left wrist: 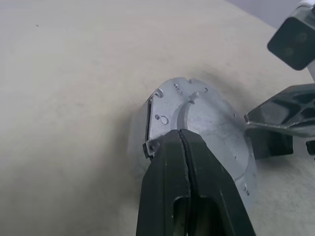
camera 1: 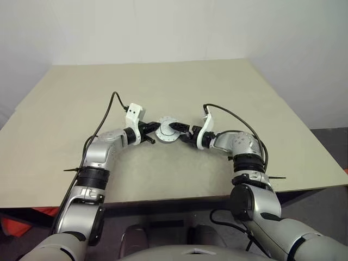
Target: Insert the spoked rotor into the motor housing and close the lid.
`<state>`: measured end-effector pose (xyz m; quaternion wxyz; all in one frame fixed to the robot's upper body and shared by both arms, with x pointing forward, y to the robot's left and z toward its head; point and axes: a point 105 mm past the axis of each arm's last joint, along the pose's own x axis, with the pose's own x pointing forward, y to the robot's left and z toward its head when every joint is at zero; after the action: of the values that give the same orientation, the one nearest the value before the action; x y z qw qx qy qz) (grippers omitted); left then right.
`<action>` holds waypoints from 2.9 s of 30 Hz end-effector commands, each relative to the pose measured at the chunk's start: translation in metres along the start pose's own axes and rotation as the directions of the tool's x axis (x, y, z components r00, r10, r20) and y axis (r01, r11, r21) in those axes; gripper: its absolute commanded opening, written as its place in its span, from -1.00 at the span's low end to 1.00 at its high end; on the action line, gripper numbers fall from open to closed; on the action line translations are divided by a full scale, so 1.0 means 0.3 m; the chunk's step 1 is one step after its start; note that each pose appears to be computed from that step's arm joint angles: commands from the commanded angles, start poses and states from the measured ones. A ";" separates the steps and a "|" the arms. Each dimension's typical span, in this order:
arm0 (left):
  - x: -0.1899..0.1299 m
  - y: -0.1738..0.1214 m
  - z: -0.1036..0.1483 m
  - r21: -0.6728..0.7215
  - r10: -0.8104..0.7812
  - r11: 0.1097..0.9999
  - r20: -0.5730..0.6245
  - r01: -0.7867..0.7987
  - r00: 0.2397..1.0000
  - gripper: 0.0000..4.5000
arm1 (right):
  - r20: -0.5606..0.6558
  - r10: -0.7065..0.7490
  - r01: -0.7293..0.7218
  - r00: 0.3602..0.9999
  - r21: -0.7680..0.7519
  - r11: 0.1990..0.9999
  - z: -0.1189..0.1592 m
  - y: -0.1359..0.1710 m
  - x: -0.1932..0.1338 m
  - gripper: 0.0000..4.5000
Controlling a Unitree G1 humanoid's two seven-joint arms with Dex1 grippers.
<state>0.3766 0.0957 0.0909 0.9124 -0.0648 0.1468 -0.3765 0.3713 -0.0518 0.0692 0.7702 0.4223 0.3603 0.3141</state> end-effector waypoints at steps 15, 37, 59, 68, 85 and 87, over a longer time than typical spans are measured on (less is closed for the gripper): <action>-0.024 -0.039 -0.052 -0.002 -0.020 1.000 -0.009 0.020 1.000 -1.00 | -0.073 0.057 -0.063 0.996 -0.078 0.995 -0.019 0.095 0.040 0.99; -0.100 -0.008 -0.103 -0.035 0.054 0.998 -0.021 -0.055 0.998 -1.00 | -0.005 -0.011 0.011 1.000 -0.062 0.998 0.015 0.074 0.089 0.72; -0.125 0.049 -0.044 -0.065 0.131 0.990 0.070 -0.127 0.989 -1.00 | 0.070 -0.044 0.045 0.997 -0.009 0.999 0.064 0.050 0.093 -0.10; -0.213 0.124 0.035 -0.251 0.252 0.949 0.245 -0.190 0.936 -1.00 | 0.169 0.088 -0.114 0.982 0.154 0.981 0.149 0.149 0.089 -0.10; -0.354 0.087 0.144 -0.599 0.232 0.784 0.526 0.162 0.819 -0.27 | 0.160 0.403 -0.428 0.901 0.170 0.888 0.199 0.427 0.045 -0.10; -0.363 0.074 0.156 -0.600 0.218 0.774 0.552 0.202 0.805 0.04 | 0.139 0.401 -0.420 0.905 0.159 0.893 0.186 0.427 0.047 -0.10</action>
<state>0.3371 0.1877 0.1345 0.8451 -0.4774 0.0047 -0.2408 0.4037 -0.0084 0.1698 0.6724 0.5715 0.2908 0.3698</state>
